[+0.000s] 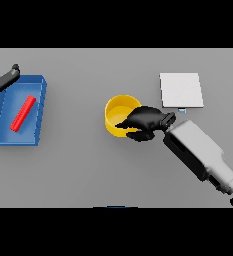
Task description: Pick up the red beaker and tilt it to pour out 1 green nut into yellow bowl. Pick up the yellow bowl and place it on the metallic measuring scale.
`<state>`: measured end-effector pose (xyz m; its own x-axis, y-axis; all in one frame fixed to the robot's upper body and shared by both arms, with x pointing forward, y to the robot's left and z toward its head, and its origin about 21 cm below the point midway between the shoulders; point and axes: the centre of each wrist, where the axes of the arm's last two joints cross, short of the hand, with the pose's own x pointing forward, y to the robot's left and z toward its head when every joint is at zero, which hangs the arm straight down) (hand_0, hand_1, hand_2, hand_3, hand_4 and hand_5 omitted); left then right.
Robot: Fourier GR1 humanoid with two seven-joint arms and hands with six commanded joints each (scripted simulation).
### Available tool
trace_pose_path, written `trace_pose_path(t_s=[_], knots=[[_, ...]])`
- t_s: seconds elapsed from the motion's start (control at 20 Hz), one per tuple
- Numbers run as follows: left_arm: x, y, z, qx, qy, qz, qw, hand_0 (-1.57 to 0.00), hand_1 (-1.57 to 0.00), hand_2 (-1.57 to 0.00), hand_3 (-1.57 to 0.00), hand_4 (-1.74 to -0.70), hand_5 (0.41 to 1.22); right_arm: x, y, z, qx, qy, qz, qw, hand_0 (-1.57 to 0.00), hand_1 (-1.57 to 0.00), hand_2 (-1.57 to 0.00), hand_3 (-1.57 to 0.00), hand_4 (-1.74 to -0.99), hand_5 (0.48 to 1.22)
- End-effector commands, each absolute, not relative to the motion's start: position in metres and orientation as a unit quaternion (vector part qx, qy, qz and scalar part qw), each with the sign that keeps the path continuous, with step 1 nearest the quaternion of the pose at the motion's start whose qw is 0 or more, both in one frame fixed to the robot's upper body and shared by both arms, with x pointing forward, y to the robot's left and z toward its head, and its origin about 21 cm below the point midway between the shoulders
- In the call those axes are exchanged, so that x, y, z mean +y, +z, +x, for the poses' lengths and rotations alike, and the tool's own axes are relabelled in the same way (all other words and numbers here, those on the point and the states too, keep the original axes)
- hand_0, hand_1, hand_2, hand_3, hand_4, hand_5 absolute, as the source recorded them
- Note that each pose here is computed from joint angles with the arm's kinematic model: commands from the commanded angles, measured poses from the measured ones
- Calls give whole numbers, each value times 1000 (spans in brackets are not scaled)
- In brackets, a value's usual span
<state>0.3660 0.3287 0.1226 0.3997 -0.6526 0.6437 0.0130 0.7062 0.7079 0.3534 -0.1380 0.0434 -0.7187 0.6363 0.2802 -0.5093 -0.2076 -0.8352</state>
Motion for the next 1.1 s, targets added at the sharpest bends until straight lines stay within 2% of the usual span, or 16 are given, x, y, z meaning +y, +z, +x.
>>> trace_pose_path(t_s=[0.0,0.15,0.25,0.35,0.5,0.7,0.85,1.0,1.05], knots=[[328,124,367,-505,-218,319,772,1,1,1,1,-793,736,-137,43,351,-507,775,-66,371,-1166,-1081,-1069,-1030,-1594,1148],[330,123,364,-500,-217,321,774,1,1,1,1,-792,732,-137,46,350,-505,778,-66,366,-1364,-1320,-1314,-1111,-1659,1184],[328,125,364,-505,-218,321,771,1,1,1,1,-790,727,-136,54,349,-501,778,-74,372,-1438,-1411,-1406,-1153,-1683,1197],[329,123,363,-500,-218,323,773,1,1,1,1,-785,724,-140,62,352,-506,773,-80,374,-1486,-1468,-1466,-1260,-1699,1206],[329,122,366,-501,-218,322,773,1,1,1,1,-784,727,-144,79,352,-517,766,-75,374,-1528,-1518,-1517,-1357,-1714,1213],[331,127,367,-508,-214,325,768,1,1,1,1,-793,737,-154,98,354,-510,767,-100,376,-1553,-1549,-1549,-1302,-1721,1218],[331,126,366,-513,-217,322,765,1,1,1,1,-800,737,-156,106,354,-510,764,-105,381,-1562,-1551,-1559,-1353,-1724,1218],[335,125,366,-510,-217,327,765,1,1,1,1,-795,747,-172,115,359,-513,754,-124,392,-1566,-1561,-1565,-1269,-1723,1219],[337,125,366,-510,-217,328,765,1,1,1,1,-794,748,-177,118,360,-513,750,-144,393,-1471,-1535,-1566,-1279,-1723,1220]])
